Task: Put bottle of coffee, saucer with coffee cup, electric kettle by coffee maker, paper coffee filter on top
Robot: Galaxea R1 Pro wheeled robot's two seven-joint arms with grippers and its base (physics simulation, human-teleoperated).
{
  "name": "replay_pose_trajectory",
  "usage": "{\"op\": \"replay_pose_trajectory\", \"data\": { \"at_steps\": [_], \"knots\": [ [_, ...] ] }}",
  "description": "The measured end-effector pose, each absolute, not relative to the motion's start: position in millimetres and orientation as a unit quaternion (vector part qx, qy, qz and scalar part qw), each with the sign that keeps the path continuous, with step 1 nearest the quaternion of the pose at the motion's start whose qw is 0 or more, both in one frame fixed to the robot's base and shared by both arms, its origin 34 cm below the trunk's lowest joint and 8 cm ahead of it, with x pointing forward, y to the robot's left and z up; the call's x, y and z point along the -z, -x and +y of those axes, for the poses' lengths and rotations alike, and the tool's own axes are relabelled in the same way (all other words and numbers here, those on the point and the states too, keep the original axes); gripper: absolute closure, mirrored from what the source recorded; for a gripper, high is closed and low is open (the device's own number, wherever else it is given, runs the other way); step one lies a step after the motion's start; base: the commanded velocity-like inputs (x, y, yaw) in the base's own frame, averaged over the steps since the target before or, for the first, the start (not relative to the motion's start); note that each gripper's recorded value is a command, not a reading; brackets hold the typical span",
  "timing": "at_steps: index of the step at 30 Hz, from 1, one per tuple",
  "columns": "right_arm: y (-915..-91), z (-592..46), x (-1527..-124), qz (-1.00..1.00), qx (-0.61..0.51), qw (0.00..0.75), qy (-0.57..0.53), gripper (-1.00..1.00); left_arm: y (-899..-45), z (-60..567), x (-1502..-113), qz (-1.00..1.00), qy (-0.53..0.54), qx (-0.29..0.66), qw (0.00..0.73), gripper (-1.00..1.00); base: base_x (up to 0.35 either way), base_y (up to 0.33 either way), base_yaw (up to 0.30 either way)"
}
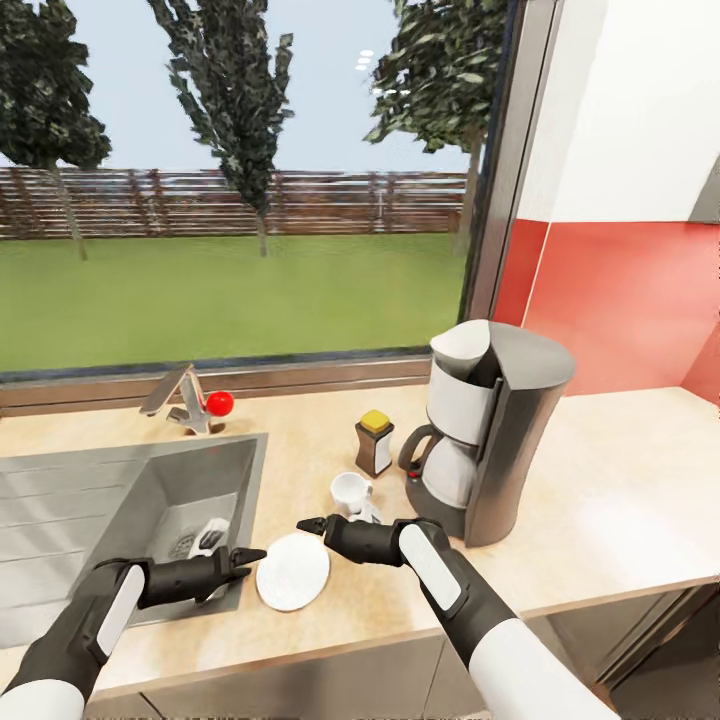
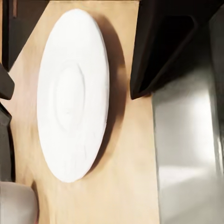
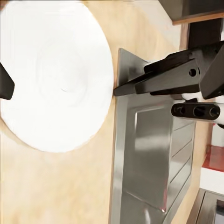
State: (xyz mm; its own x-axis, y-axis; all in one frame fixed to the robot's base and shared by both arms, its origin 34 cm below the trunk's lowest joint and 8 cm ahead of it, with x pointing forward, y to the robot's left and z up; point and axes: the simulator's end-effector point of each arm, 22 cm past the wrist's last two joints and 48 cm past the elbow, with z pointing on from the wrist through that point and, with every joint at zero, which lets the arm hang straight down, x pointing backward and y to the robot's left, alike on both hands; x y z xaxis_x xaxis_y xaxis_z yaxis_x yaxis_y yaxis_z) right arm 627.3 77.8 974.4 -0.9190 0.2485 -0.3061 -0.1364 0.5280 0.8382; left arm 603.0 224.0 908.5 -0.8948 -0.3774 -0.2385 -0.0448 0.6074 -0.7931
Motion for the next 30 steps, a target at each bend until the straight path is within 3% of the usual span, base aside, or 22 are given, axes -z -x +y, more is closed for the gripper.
{"op": "replay_pose_trajectory", "data": {
  "at_steps": [30],
  "knots": [
    [-622.5,75.4,-961.6,0.857,-0.478,0.187,-0.039,-1.00,-601.4,189.2,-910.8,0.865,0.116,0.452,0.187,-1.00,-0.004,0.000,0.000]
  ]
}}
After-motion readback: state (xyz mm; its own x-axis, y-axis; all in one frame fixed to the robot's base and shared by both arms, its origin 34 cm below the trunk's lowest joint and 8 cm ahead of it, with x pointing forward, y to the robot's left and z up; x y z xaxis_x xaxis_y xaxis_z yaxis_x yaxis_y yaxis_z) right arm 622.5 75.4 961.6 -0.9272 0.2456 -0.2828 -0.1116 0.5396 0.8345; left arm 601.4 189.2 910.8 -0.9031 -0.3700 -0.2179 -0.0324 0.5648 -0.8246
